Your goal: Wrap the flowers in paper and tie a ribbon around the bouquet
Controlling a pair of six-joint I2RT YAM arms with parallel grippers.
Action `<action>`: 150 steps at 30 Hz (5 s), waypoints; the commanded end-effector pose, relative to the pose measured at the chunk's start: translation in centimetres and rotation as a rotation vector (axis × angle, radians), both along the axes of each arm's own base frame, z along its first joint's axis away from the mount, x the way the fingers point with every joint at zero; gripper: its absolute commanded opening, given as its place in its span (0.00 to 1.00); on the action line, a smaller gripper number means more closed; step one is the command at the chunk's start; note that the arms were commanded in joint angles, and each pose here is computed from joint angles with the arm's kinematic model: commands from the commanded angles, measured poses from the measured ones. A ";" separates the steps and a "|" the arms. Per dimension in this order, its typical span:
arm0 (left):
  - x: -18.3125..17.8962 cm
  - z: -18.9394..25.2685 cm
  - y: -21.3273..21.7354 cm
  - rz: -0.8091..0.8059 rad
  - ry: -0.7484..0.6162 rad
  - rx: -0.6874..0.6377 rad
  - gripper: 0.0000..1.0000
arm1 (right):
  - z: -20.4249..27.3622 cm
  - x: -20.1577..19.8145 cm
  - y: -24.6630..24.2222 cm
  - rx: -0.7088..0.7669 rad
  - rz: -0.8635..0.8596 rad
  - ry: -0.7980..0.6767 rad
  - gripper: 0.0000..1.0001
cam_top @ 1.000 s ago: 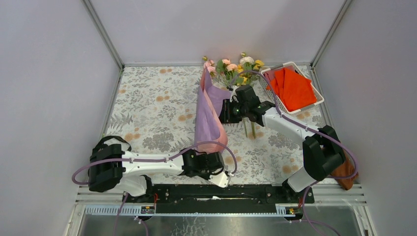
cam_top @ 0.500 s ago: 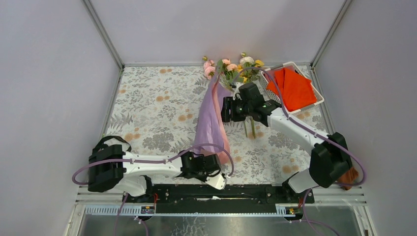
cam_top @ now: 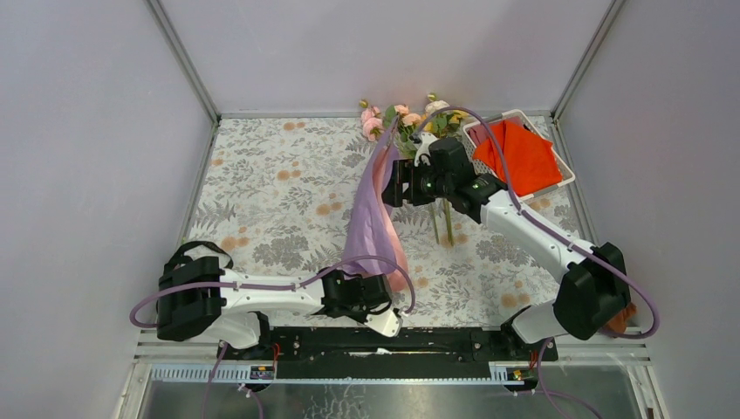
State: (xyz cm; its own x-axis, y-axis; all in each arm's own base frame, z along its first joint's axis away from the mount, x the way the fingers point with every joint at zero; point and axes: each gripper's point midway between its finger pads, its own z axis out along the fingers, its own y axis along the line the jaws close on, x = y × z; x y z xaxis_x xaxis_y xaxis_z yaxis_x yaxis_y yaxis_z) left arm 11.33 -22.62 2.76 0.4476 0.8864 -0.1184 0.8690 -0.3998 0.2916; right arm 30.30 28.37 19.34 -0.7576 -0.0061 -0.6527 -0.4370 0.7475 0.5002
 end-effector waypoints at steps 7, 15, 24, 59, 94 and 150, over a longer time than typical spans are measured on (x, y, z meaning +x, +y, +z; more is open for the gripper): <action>-0.1 0.0 -0.5 -0.017 -0.006 -0.032 0.00 | 8.3 0.9 1.0 0.168 -0.016 -0.197 0.81; -0.1 0.0 -0.4 -0.016 -0.006 -0.030 0.00 | 4.2 2.1 0.6 0.101 -0.098 -0.096 0.79; -0.2 -0.3 -0.3 -0.017 -0.003 -0.028 0.00 | 0.7 2.8 1.0 0.107 -0.087 -0.006 0.57; -0.1 -0.6 -0.3 -0.018 0.003 -0.029 0.00 | -1.7 3.7 -2.2 0.109 -0.094 0.077 0.42; 16.2 27.7 5.4 0.926 -0.140 -0.930 0.98 | 3.8 3.3 7.7 0.081 0.205 -0.111 0.00; 33.6 4.3 32.1 1.674 0.066 -0.870 0.00 | -6.2 5.3 -11.6 -0.297 -0.383 -0.015 0.51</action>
